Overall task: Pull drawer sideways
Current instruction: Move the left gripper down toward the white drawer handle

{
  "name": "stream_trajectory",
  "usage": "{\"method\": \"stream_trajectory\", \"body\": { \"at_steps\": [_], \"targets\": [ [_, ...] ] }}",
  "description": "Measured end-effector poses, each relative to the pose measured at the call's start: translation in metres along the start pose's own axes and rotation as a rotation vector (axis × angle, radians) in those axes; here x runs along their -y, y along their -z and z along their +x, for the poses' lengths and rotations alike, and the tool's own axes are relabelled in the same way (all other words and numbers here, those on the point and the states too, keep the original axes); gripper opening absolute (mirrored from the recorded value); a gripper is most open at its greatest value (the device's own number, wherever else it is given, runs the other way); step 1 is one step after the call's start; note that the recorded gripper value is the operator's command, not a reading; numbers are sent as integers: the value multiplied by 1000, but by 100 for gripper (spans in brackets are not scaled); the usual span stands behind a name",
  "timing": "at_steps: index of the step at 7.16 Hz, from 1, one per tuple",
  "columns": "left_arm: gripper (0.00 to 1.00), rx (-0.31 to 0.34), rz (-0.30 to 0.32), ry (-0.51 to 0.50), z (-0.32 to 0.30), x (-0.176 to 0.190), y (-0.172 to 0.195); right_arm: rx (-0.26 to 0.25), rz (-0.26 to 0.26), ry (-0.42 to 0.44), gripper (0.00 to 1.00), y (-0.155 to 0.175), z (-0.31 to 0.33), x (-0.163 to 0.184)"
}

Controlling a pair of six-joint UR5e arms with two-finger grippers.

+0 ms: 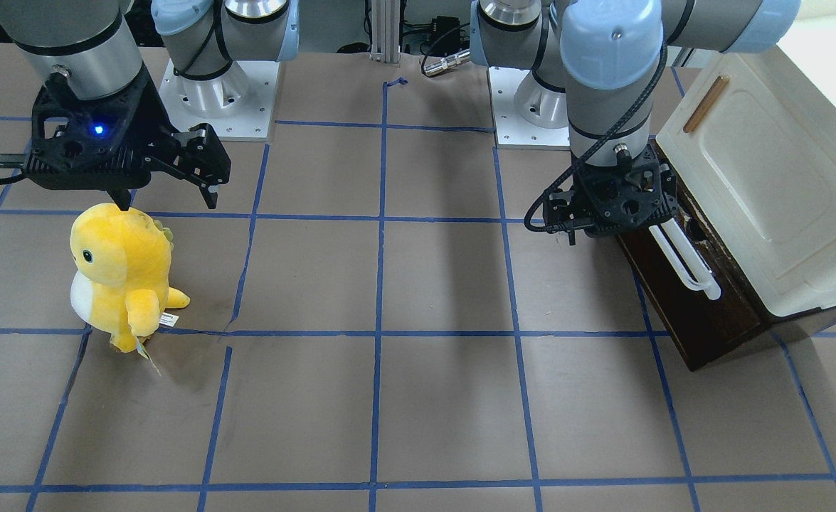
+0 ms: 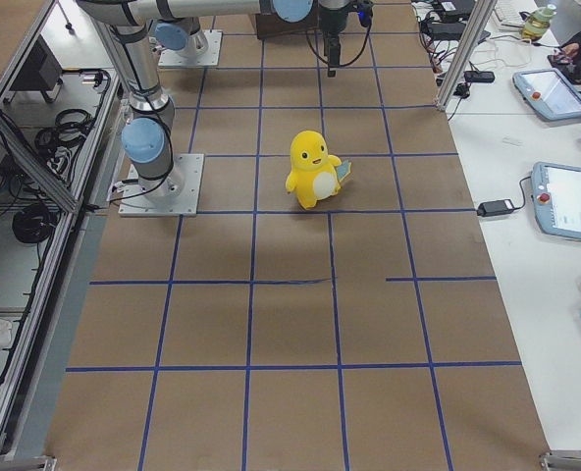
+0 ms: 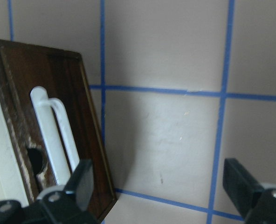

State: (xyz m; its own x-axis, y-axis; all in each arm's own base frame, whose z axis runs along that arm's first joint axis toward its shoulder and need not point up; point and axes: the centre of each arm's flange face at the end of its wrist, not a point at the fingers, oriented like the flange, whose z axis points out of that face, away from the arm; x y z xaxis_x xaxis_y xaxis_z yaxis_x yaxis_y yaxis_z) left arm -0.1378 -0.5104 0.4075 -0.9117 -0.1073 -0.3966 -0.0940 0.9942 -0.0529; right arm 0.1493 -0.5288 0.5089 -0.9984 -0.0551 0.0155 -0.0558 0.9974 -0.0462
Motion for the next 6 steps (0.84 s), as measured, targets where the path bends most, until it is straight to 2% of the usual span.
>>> {"method": "stream_trajectory", "body": {
  "at_steps": [3,5,6],
  "targets": [
    [100,218,-67,44,9,-5,-59,0,0,0,100,0,0,0],
    [100,294,-109,82,16,-1,-95,0,0,0,100,0,0,0],
    [100,311,-128,90,17,4,-109,1,0,0,100,0,0,0]
  ]
}}
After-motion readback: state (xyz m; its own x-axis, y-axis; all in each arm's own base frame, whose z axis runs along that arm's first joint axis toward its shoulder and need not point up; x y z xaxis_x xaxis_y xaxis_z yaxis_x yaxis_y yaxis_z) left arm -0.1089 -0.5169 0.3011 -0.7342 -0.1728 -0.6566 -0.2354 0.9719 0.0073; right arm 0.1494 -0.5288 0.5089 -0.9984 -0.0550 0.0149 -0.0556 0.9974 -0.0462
